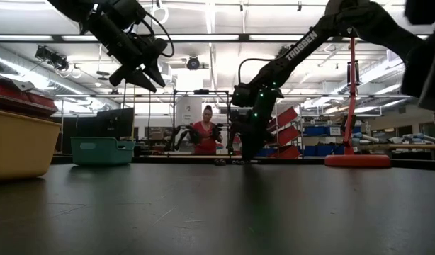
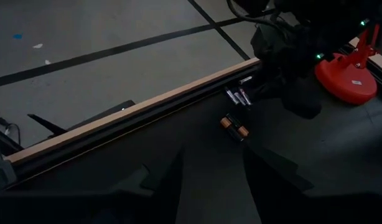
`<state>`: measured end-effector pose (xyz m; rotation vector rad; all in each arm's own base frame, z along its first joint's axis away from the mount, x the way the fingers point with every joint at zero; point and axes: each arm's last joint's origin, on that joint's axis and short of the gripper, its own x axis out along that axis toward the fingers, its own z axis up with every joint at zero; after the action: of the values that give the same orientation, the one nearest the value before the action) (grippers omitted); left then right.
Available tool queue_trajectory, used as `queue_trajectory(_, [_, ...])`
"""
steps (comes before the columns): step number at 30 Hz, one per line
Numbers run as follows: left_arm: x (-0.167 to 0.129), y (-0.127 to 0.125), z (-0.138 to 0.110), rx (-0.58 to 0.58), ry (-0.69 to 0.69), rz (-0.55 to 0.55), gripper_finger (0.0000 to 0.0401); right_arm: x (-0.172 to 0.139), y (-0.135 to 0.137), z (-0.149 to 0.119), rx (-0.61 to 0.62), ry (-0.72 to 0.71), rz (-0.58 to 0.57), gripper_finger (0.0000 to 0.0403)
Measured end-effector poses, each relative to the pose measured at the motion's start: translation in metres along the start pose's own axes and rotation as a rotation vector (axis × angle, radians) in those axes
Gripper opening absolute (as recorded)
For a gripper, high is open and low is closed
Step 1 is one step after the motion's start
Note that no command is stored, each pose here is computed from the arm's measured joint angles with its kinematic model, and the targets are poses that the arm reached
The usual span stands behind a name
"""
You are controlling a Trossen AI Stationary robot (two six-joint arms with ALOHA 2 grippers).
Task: Sort batteries
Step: Put the white battery into the blue bin
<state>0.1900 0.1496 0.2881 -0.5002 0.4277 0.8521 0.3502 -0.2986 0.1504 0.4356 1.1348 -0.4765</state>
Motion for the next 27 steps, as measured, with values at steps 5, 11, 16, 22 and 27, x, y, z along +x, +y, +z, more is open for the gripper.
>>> queue_trajectory(5, [0.000, 0.000, 0.000, 0.000, 0.000, 0.000, 0.0172, -0.004, 0.003, -0.004, 0.005, 0.066, 0.007, 0.0135])
queue_trajectory(11, [0.000, 0.000, 0.000, -0.002, 0.000, 0.000, 0.0172, -0.017, 0.012, 0.006, 0.003, 0.063, 0.033, 0.0135])
queue_trajectory(16, [0.000, 0.000, 0.000, -0.005, 0.000, 0.000, 0.0172, -0.015, 0.007, 0.002, 0.126, 0.089, 0.036, 0.0134])
queue_trajectory(22, [0.000, 0.000, 0.000, -0.005, 0.000, 0.000, 0.0172, -0.002, -0.002, -0.007, 0.169, 0.086, 0.030, 0.0133])
queue_trajectory(27, [0.000, 0.000, 0.000, -0.006, 0.001, 0.000, 0.0172, 0.005, -0.004, -0.012, 0.168, 0.066, -0.015, 0.0133])
